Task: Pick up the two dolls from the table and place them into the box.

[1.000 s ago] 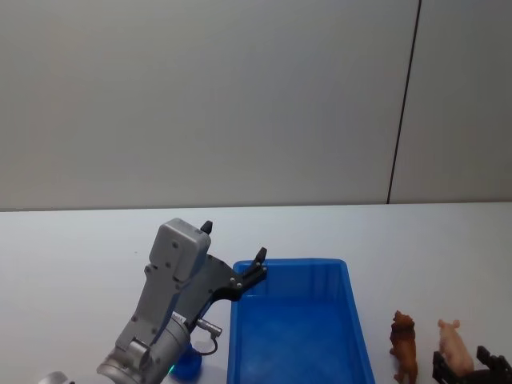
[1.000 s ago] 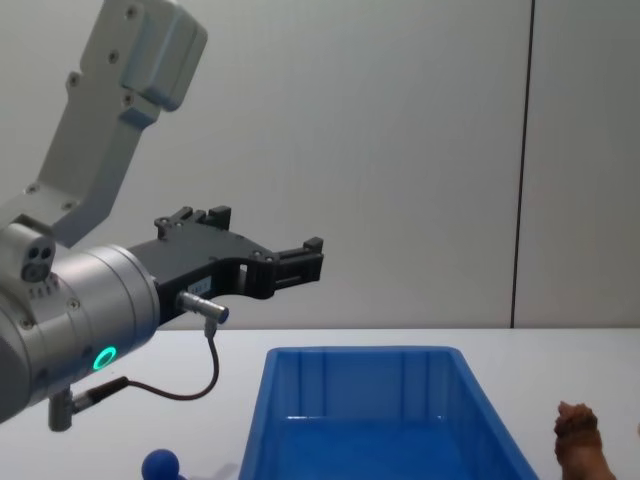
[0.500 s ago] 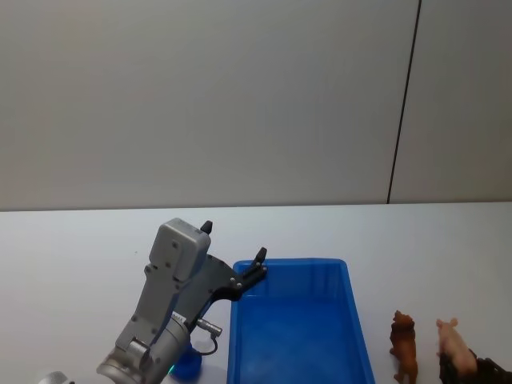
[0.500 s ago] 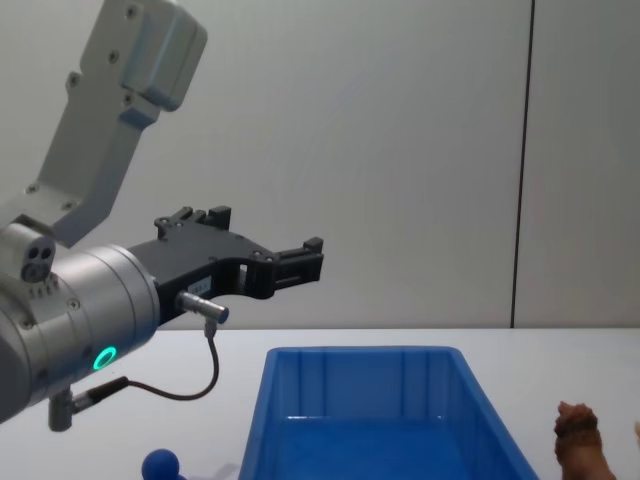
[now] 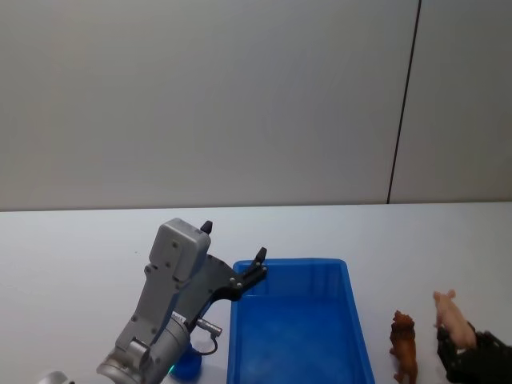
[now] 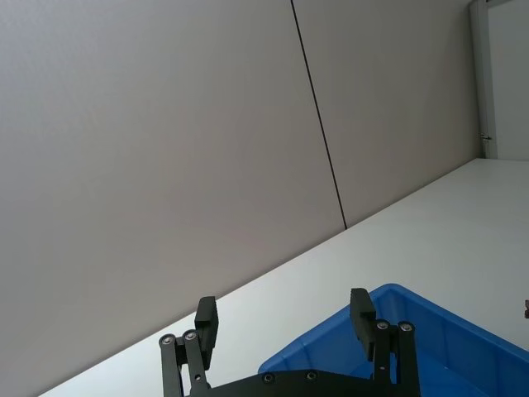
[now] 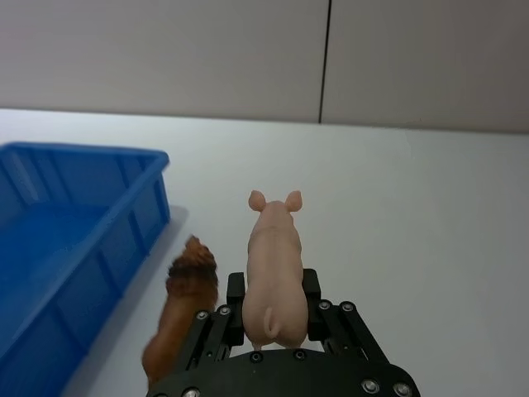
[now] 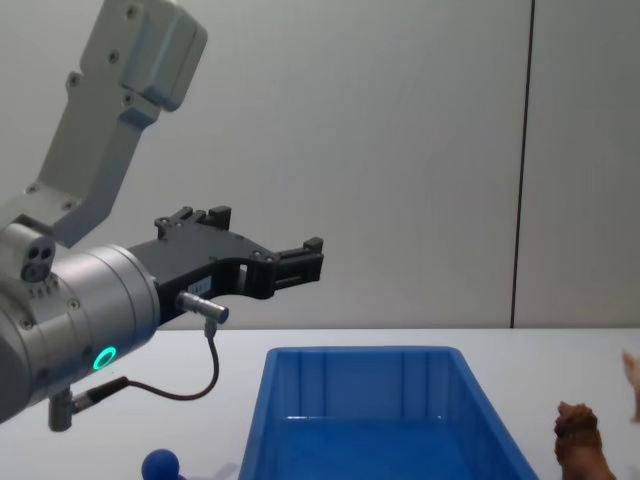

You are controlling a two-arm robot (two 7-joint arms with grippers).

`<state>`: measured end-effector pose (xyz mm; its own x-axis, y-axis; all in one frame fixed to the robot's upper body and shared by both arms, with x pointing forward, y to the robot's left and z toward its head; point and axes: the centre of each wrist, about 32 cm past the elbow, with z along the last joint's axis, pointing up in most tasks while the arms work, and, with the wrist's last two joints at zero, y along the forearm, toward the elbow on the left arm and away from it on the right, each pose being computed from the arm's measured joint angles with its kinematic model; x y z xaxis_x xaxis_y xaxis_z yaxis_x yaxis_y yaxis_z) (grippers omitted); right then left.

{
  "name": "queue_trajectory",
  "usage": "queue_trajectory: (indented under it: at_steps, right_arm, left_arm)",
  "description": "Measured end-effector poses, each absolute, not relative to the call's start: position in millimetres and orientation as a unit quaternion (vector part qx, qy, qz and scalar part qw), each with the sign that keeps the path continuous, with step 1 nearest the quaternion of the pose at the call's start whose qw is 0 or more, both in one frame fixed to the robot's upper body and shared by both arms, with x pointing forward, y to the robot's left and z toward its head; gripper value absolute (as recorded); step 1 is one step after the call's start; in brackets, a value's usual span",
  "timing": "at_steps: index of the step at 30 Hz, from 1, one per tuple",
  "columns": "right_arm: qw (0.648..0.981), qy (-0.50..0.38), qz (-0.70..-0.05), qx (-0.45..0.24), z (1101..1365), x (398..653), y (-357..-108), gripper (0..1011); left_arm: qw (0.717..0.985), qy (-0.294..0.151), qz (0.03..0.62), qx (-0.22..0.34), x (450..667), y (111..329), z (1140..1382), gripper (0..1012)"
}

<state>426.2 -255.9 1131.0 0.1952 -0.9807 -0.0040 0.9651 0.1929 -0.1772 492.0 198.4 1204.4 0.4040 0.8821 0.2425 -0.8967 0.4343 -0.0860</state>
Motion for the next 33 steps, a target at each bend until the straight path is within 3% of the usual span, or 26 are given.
queue_trajectory:
  at_steps: [15,33]
  right_arm:
    - [0.823,0.011,-0.568,-0.019,1165.6,435.6,-247.3,379]
    - [0.889,0.041,-0.456,0.001,1166.8,461.6,-224.0,379]
  left_arm:
    - [0.837,-0.126,0.531,0.029,492.0,198.4,1204.4,1008]
    - [0.837,-0.126,0.531,0.029,492.0,198.4,1204.4,1008]
